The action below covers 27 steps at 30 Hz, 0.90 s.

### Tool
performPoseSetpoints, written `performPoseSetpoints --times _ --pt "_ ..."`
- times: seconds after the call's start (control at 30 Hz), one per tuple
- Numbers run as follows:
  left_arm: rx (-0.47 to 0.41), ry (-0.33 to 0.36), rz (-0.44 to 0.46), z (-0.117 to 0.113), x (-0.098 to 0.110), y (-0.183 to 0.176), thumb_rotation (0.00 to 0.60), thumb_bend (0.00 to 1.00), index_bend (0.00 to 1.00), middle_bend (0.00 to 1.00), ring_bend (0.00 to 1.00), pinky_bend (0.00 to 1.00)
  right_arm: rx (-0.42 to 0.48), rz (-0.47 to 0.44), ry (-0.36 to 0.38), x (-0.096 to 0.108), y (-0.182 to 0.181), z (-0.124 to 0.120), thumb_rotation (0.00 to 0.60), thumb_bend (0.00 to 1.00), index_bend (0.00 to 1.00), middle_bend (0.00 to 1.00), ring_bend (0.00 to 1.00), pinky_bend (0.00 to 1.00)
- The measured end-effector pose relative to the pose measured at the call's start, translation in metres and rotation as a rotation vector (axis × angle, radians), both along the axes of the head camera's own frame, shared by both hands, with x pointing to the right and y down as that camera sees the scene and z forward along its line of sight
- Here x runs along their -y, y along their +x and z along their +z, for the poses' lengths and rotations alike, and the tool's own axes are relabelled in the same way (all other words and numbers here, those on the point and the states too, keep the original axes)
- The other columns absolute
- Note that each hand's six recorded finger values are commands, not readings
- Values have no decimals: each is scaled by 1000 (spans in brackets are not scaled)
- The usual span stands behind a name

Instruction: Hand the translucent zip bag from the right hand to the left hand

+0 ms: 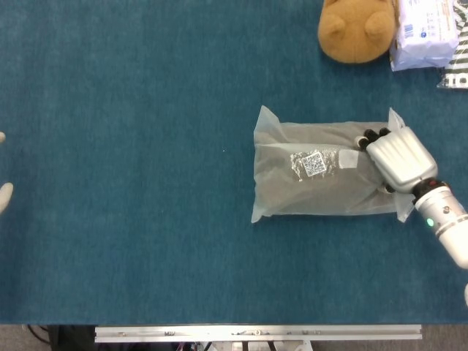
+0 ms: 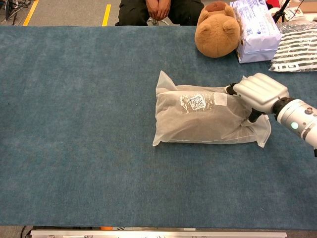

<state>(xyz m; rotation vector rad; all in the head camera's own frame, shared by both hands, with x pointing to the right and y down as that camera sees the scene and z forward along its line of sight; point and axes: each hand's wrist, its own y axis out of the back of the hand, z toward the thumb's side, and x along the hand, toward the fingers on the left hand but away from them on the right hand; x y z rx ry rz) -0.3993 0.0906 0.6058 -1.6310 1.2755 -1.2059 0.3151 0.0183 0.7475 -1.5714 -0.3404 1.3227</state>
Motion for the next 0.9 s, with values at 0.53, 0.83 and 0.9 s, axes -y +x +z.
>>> performPoseSetpoints --times 0.53,0.83,0.9 --pt "-49 -41 77 6 31 13 600 303 241 170 122 212 152 -40 109 10 -11 -56 600 653 786 737 792 1000" --pt "-172 -146 116 9 50 24 600 302 227 184 145 270 280 -121 198 14 -38 -104 600 653 789 742 798 1000" --pt "-221 -185 121 10 55 29 600 303 216 185 146 272 306 -136 217 16 -44 -114 600 653 789 742 799 1000"
